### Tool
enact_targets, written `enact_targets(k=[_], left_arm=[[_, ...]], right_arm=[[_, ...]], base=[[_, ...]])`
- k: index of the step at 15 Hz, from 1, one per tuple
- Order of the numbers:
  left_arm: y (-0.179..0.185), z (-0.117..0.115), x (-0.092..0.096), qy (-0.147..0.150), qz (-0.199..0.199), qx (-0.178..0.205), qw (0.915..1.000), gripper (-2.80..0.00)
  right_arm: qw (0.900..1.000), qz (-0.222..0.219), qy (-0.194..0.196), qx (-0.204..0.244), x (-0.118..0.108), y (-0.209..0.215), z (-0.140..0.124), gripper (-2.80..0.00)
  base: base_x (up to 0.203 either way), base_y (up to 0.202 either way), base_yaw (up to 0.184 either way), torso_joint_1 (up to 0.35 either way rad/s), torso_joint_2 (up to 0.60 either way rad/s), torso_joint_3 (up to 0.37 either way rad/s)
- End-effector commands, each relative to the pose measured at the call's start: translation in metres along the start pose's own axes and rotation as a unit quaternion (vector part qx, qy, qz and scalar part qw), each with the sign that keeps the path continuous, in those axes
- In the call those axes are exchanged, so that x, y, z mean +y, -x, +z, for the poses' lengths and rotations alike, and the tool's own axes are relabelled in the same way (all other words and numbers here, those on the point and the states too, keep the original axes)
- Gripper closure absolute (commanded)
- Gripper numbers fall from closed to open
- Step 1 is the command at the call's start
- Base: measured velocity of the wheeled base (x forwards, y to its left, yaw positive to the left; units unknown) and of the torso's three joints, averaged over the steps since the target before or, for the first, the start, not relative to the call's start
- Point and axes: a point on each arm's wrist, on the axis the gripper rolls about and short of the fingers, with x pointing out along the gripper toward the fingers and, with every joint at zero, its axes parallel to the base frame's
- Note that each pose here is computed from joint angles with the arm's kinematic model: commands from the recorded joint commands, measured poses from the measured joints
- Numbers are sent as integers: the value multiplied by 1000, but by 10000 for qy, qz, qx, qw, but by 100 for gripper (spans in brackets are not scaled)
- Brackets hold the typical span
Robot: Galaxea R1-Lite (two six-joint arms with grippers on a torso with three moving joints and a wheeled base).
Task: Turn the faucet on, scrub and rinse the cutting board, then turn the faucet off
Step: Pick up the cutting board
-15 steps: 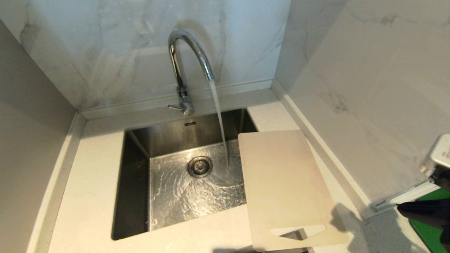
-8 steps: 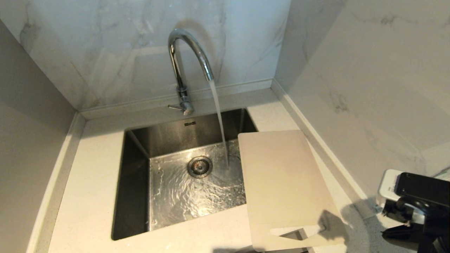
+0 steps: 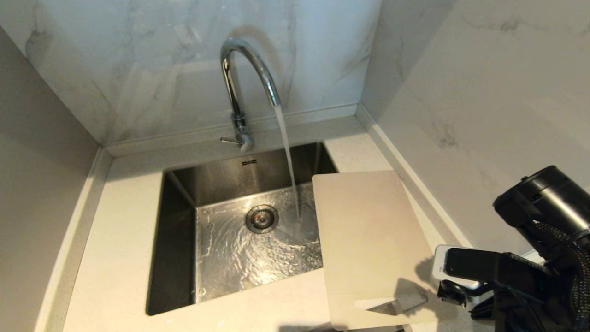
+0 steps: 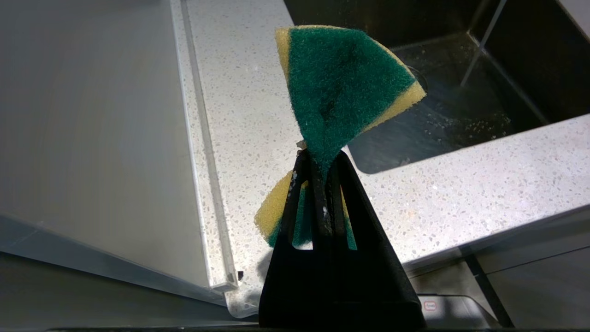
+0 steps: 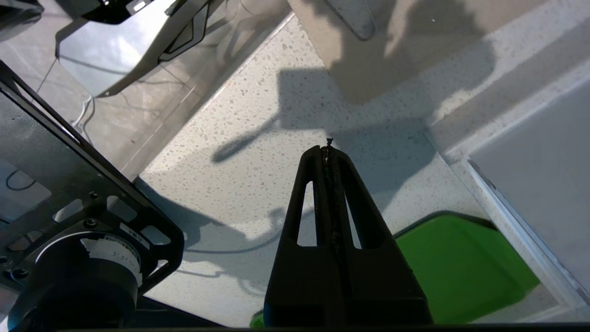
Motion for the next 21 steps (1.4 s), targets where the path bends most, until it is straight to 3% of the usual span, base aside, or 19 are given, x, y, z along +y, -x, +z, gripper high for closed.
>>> enact_targets(k=[1,4,9,16,21], left_arm=[[0,0,0,2,3,-3,10000,0],[0,0,0,2,10,-3,10000,0],[0,0,0,2,3,-3,10000,0],[0,0,0,2,3,-3,10000,0],[0,0,0,-5,3,-3,10000,0]], right_arm=[[9996,155,183,143,1,-11,8,-280],[9987,12,472,191,0,-21,22,-280],[9946,165,994,264,3,-37,35,-280],[9770,-110,2126,137,2,-57,42,-280],[9660,-279,2571,18,10,-89,38,-280]], base=[[0,0,0,0,0,0],[0,0,0,0,0,0],[0,0,0,0,0,0],[0,0,0,0,0,0],[0,0,0,0,0,0]])
